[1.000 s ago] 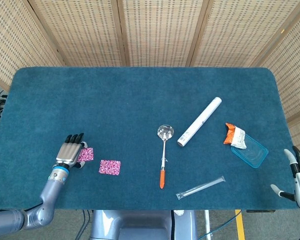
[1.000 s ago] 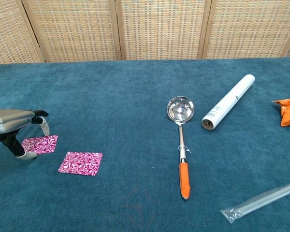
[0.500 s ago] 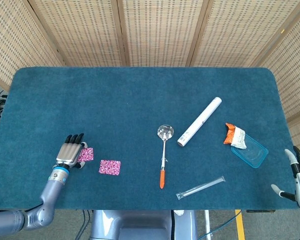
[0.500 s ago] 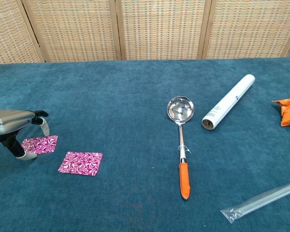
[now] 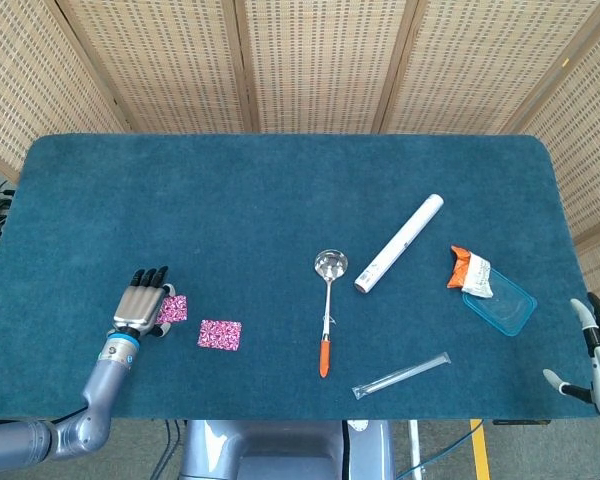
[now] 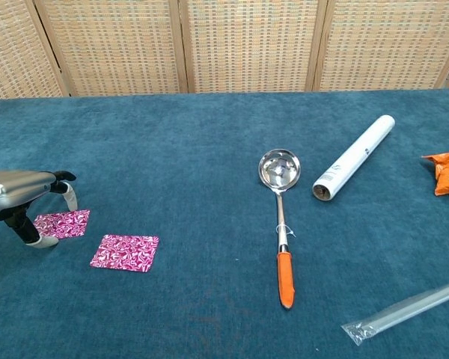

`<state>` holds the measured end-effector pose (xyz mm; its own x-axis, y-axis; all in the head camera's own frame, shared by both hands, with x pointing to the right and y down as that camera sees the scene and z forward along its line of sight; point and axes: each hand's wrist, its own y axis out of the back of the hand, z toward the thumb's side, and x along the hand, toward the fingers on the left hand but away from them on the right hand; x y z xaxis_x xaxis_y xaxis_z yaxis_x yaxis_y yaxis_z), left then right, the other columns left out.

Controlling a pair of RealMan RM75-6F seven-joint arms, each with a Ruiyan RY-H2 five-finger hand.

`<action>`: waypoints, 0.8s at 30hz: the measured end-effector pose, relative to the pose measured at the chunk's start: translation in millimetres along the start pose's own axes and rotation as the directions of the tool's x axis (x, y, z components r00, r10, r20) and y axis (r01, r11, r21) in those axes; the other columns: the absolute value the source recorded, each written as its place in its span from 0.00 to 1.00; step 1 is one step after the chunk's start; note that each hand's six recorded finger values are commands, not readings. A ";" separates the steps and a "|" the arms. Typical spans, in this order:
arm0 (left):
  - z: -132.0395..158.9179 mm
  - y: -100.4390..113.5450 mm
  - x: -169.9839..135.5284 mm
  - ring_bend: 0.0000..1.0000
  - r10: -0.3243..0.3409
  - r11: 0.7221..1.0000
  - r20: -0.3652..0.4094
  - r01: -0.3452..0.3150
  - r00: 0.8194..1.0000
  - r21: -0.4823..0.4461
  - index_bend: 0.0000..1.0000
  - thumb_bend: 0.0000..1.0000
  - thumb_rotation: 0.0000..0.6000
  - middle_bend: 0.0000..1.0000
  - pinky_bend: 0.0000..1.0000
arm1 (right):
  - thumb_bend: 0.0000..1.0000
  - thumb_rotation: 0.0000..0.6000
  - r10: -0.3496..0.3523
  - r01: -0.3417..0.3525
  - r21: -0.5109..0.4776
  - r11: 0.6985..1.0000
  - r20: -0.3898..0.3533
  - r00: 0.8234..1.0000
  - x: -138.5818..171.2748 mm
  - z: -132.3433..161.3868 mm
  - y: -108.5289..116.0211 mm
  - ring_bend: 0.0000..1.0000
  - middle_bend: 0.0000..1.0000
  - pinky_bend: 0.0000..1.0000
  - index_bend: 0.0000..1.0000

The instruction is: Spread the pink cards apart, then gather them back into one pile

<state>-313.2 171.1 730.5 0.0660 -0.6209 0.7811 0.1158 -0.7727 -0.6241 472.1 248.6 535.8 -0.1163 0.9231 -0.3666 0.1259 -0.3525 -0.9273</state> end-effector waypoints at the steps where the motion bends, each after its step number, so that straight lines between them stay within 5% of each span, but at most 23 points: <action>1: 0.1 -0.1 0.0 0.00 0.000 1.000 0.000 0.000 1.000 0.000 0.35 0.32 0.94 0.00 0.00 | 0.00 1.00 0.000 0.000 0.000 1.000 0.000 1.000 -0.2 -0.1 0.1 0.00 0.01 0.00 0.05; 24: 13.6 14.9 -9.4 0.00 0.030 0.999 0.076 -0.026 0.997 -0.047 0.36 0.33 0.94 0.00 0.00 | 0.00 1.00 -0.004 0.004 -0.005 1.000 -0.002 1.000 0.1 -1.5 0.9 0.00 0.01 0.00 0.05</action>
<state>-298.6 167.3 714.1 0.1450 -0.6317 0.7615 0.0676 -0.7616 -0.6446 473.7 248.6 535.0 -0.1154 0.9248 -0.3625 0.1305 -0.3476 -0.9285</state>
